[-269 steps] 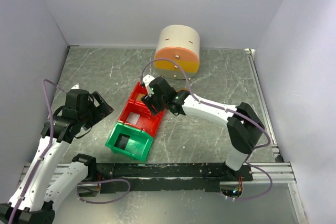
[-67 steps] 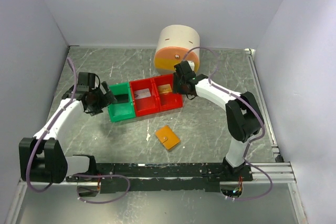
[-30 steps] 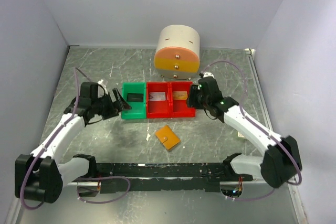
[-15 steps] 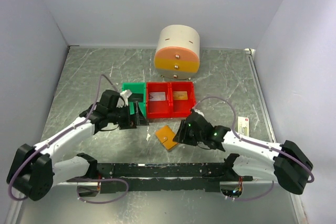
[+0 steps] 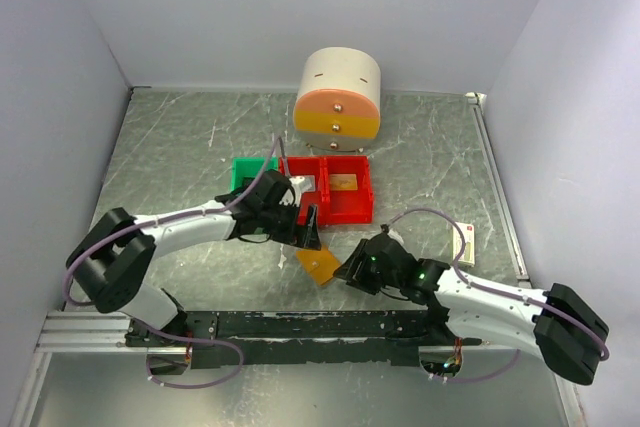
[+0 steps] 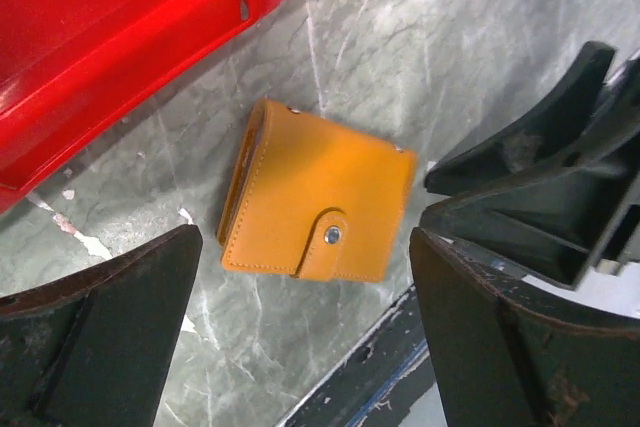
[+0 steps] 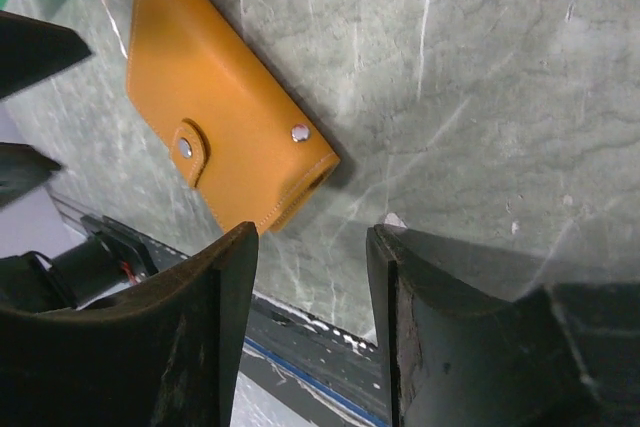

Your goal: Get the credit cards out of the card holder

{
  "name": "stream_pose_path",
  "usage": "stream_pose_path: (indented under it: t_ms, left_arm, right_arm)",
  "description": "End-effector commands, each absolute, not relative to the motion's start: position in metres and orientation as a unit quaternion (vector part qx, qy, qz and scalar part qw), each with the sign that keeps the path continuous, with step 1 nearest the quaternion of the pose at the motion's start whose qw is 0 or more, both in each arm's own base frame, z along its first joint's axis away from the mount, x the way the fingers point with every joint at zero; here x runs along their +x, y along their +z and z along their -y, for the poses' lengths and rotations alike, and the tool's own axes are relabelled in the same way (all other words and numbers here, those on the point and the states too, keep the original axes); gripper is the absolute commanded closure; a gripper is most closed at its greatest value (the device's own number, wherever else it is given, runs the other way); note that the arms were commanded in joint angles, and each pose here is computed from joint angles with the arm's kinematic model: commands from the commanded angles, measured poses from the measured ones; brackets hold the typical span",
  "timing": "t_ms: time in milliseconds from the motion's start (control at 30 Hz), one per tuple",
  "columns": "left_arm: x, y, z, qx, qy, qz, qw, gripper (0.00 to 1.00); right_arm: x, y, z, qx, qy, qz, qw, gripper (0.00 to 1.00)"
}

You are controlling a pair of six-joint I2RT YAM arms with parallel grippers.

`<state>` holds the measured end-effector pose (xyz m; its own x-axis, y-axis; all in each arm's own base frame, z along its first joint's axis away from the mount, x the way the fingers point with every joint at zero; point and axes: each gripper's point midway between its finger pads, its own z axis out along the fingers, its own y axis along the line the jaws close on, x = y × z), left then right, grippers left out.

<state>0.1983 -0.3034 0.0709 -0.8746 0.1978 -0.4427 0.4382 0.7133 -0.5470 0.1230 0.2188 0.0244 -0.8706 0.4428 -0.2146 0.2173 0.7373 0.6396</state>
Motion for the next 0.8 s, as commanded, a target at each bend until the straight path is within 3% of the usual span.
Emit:
stream_pose_path:
  t_ms: [0, 167, 267, 533, 767]
  left_arm:
    - [0.207, 0.057, 0.31, 0.192, -0.308, -0.91, 0.198, 0.03]
    - [0.197, 0.029, 0.312, 0.201, -0.292, -0.918, 0.179, 0.01]
    - [0.184, 0.031, 0.327, 0.22, -0.323, -0.905, 0.169, 0.16]
    - [0.132, 0.038, 0.33, 0.221, -0.353, -0.899, 0.138, 0.35]
    - [0.082, 0.05, 0.323, 0.175, -0.402, -0.888, 0.139, 0.35]
  right_arm:
    - [0.126, 0.014, -0.215, 0.201, 0.324, -0.908, 0.174, 0.51]
    - [0.124, 0.011, -0.217, 0.202, 0.344, -0.905, 0.148, 0.53]
    - [0.129, 0.011, -0.214, 0.203, 0.344, -0.903, 0.158, 0.53]
    - [0.158, 0.01, -0.205, 0.168, 0.328, -0.912, 0.181, 0.56]
    - [0.174, 0.029, -0.232, 0.036, 0.341, -0.922, 0.177, 0.57]
